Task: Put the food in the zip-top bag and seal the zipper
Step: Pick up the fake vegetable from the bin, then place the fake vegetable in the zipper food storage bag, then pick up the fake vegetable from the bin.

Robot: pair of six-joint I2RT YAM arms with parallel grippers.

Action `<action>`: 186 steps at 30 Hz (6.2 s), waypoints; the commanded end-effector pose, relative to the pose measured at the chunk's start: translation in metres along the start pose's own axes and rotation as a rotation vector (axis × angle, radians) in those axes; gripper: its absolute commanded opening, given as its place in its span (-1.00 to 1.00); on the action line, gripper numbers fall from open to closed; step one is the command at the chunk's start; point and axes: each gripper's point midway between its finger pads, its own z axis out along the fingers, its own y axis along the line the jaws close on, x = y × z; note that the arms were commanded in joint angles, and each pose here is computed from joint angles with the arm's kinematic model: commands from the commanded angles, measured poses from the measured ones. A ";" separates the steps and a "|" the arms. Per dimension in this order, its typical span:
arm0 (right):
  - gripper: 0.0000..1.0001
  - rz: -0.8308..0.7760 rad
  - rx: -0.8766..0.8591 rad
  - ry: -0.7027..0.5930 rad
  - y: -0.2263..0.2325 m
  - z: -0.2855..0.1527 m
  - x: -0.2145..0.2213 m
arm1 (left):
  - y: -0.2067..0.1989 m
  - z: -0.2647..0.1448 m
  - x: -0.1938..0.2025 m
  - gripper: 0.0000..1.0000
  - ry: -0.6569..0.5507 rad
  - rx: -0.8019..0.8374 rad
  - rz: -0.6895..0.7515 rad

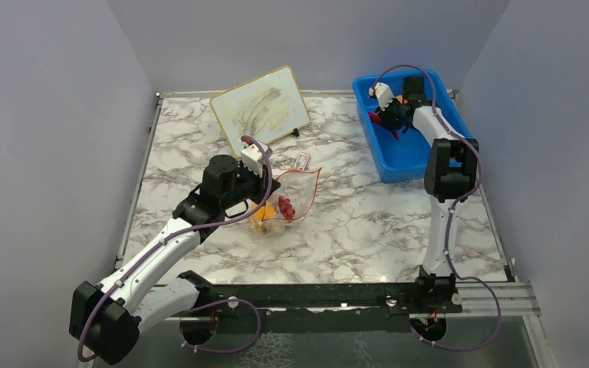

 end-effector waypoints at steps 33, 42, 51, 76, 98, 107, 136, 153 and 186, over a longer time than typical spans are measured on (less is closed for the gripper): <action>-0.62 -0.036 -0.075 -0.800 0.139 -0.274 -0.151 | -0.015 -0.019 -0.016 -1.00 -0.082 0.059 0.018; -0.60 -0.310 -0.306 -1.045 0.230 -0.312 -0.181 | -0.015 -0.019 -0.015 -1.00 -0.080 0.058 0.008; -0.58 -0.608 -0.451 -1.155 0.300 -0.320 -0.191 | -0.017 -0.020 -0.016 -1.00 -0.083 0.064 0.014; -0.53 -0.944 -0.687 -1.284 0.403 -0.276 -0.217 | -0.026 -0.023 -0.018 -1.00 -0.098 0.116 0.033; -0.44 -1.062 -0.507 -0.971 0.380 -0.195 -0.193 | -0.025 -0.022 -0.018 -1.00 -0.097 0.115 0.036; -0.27 -1.011 -0.476 -0.916 0.374 -0.196 -0.190 | -0.023 -0.022 -0.017 -1.00 -0.096 0.104 0.033; -0.15 0.105 -0.209 -0.976 0.274 -0.306 -0.275 | -0.019 -0.025 -0.018 -1.00 -0.102 0.074 0.033; 0.05 0.573 0.408 -0.339 0.085 -0.206 -0.160 | -0.020 -0.029 -0.021 -1.00 -0.117 0.071 0.040; 0.18 0.342 0.426 0.219 -0.055 -0.070 0.045 | -0.016 -0.026 -0.018 -1.00 -0.105 0.053 0.047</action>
